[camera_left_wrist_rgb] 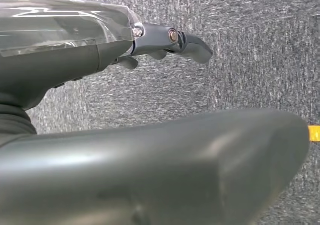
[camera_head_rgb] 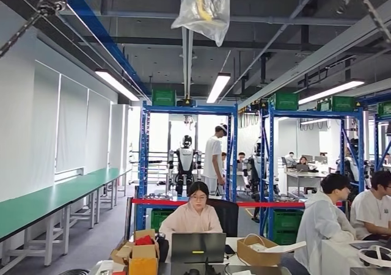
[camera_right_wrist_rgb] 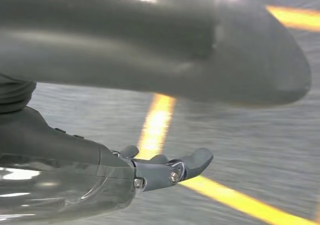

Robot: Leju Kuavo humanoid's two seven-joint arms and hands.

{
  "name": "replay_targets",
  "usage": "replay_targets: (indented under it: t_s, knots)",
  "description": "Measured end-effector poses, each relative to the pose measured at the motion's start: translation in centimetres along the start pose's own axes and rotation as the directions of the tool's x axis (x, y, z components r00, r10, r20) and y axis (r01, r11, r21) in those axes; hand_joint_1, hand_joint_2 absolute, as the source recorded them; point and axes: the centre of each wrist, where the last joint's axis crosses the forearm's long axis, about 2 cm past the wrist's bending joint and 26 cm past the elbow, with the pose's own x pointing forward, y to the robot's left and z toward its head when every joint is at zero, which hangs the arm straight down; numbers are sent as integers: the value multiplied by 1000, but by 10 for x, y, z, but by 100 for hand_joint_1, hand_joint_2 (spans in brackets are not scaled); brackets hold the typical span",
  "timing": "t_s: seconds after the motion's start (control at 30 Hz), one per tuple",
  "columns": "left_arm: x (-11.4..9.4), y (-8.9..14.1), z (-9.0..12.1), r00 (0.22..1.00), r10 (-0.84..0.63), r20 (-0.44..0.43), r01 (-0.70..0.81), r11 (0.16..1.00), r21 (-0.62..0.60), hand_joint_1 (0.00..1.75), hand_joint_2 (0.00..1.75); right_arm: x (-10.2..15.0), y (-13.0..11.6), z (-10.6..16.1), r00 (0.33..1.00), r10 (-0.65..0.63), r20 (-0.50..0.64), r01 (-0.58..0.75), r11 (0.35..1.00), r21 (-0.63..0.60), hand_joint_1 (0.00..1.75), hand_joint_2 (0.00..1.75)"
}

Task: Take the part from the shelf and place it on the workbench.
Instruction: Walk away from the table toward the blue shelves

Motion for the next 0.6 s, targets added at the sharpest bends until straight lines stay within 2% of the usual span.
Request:
replay_targets:
  t_s: [0.1, 0.2, 0.37, 0.6]
  knots:
    - [-2, -5, 1, 1000, -1, -10, 1, 1000, -10, 0, 0, -22, 7, 9, 975, -2, -220, 5, 1000, 13, 0, 0]
    - [-1, -7, 1, 1000, 3, -11, -3, 1000, -12, 0, 0, -35, 13, 14, 939, -13, -344, 22, 1000, 22, 0, 0]
    - [-1, -7, 1, 1000, 11, -12, -11, 1000, -8, 0, 0, -39, 15, 16, 904, -42, -425, 57, 998, 22, 0, 0]
    - [-1, -10, 2, 1000, 25, -9, -25, 1000, -8, 0, 0, -39, 15, 16, 903, -59, -425, 73, 997, 16, 0, 0]
